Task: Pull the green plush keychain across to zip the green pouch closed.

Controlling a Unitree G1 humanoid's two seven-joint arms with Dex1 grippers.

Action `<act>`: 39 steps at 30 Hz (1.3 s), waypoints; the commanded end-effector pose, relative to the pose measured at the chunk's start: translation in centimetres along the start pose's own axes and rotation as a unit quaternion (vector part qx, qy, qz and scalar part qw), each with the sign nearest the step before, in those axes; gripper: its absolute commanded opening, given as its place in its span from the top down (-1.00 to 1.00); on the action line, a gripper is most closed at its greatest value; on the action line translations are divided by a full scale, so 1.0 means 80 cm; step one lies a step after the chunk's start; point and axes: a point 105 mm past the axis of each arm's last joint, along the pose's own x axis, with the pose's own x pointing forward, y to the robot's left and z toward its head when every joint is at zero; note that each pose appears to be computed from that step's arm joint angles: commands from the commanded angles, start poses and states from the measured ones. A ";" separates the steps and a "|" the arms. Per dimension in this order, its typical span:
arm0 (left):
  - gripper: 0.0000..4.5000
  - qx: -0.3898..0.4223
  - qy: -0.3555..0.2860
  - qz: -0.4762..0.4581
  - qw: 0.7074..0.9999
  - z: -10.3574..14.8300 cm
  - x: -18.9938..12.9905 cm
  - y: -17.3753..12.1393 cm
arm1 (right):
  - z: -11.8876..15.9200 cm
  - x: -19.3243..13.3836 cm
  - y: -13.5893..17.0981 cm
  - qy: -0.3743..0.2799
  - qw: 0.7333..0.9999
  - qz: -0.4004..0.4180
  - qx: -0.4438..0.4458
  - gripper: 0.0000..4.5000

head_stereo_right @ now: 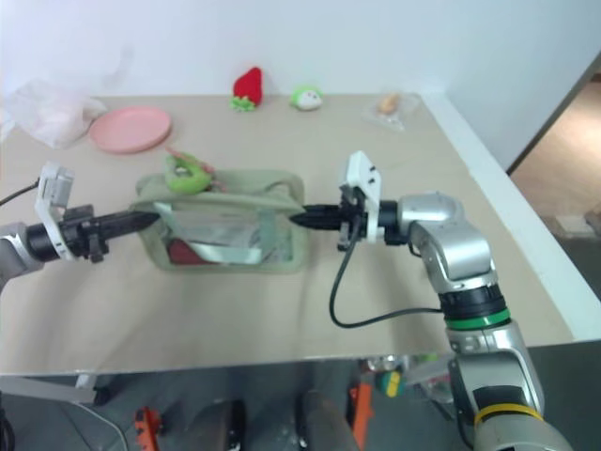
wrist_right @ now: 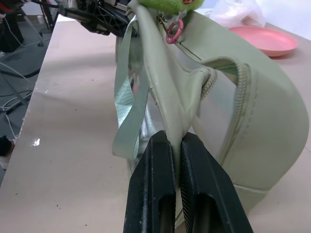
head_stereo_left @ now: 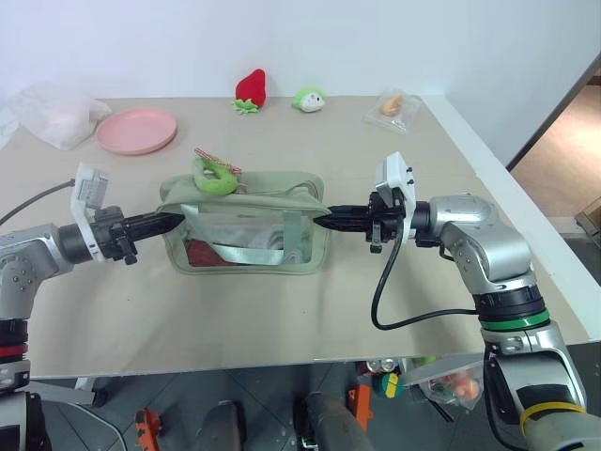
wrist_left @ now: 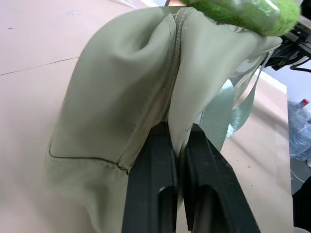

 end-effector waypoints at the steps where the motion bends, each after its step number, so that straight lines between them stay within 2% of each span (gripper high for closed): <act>1: 0.99 0.023 -0.006 -0.012 1.000 0.008 0.007 -0.009 | 0.020 -0.004 0.002 -0.028 1.000 -0.006 -0.009 1.00; 5: 1.00 0.031 0.008 -0.014 0.999 0.000 0.007 -0.012 | 0.025 -0.011 0.000 -0.038 0.999 -0.017 0.020 0.43; 10: 1.00 0.033 0.012 -0.019 0.999 -0.004 0.008 -0.016 | 0.028 -0.035 0.002 -0.037 0.998 -0.041 0.025 -0.40; 11: 1.00 0.033 0.014 -0.023 0.999 -0.005 0.008 -0.017 | 0.033 -0.046 0.000 -0.042 0.997 -0.052 0.024 -0.54; 13: 1.00 0.034 0.018 -0.026 0.999 -0.008 0.007 -0.019 | 0.068 -0.071 -0.005 -0.086 0.994 -0.067 0.015 -0.87; 16: 1.00 0.039 0.022 -0.028 0.999 -0.010 0.007 -0.020 | 0.110 -0.072 -0.004 -0.129 0.990 -0.050 -0.008 -0.87; 19: 1.00 0.037 0.023 -0.032 0.999 -0.012 0.009 -0.021 | 0.126 -0.050 -0.002 -0.138 0.990 -0.019 -0.011 -0.87; 23: 1.00 0.038 0.028 -0.046 0.998 -0.016 0.014 -0.025 | 0.113 -0.001 -0.009 -0.091 0.996 0.009 -0.017 -0.87; 29: 1.00 0.035 0.026 -0.053 0.998 -0.021 0.019 -0.032 | 0.114 0.062 -0.028 -0.068 0.996 0.056 -0.028 -0.87; 34: 1.00 0.017 0.018 -0.058 0.998 -0.028 0.020 -0.041 | 0.125 0.097 -0.028 -0.070 0.993 0.091 -0.041 -0.87; 39: 1.00 0.014 0.015 -0.055 0.998 -0.032 0.022 -0.045 | 0.120 0.125 -0.016 -0.059 0.989 0.126 -0.045 -0.87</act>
